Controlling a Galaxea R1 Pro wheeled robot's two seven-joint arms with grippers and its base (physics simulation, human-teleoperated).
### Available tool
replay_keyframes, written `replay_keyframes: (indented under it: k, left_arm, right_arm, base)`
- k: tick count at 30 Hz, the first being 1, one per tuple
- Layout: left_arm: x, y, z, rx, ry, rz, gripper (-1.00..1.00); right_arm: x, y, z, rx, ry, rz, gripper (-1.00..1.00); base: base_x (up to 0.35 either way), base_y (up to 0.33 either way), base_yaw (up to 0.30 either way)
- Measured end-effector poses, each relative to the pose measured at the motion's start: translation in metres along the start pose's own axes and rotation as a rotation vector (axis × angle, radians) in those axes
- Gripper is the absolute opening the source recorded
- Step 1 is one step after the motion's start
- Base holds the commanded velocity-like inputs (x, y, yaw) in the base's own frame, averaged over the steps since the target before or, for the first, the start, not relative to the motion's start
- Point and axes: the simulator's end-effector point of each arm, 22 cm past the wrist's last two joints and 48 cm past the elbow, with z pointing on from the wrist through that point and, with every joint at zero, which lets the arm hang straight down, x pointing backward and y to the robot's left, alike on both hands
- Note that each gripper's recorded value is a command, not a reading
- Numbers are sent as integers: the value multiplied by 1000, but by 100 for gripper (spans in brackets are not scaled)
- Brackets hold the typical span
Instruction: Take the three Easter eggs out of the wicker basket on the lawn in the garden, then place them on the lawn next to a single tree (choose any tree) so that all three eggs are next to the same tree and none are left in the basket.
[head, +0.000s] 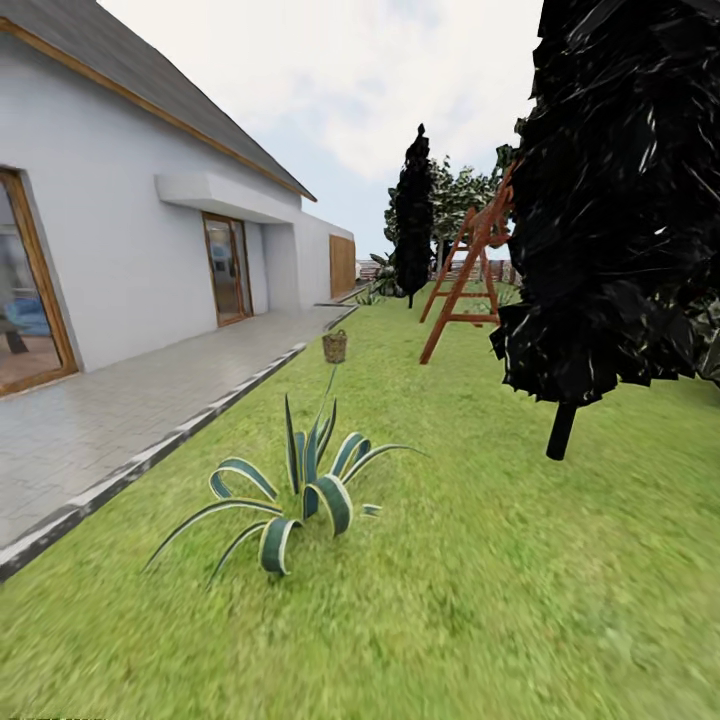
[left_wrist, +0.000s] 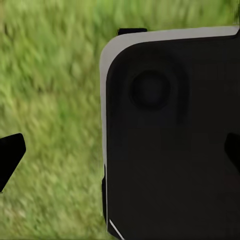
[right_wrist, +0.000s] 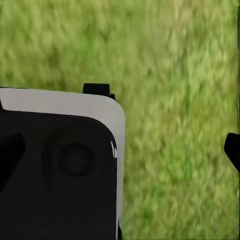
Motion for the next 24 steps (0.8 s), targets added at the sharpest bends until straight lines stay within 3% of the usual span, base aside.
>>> replay_keyframes:
  k: [6, 24]
  left_arm:
    - [0, -1, 0, 1, 0, 0, 100]
    - [0, -1, 0, 2, 0, 0, 100]
  right_arm:
    - [0, 0, 0, 0, 0, -3, 100]
    - [0, 0, 0, -1, 0, -12, 100]
  base:
    - [277, -212, 258]
    - [277, -212, 10]
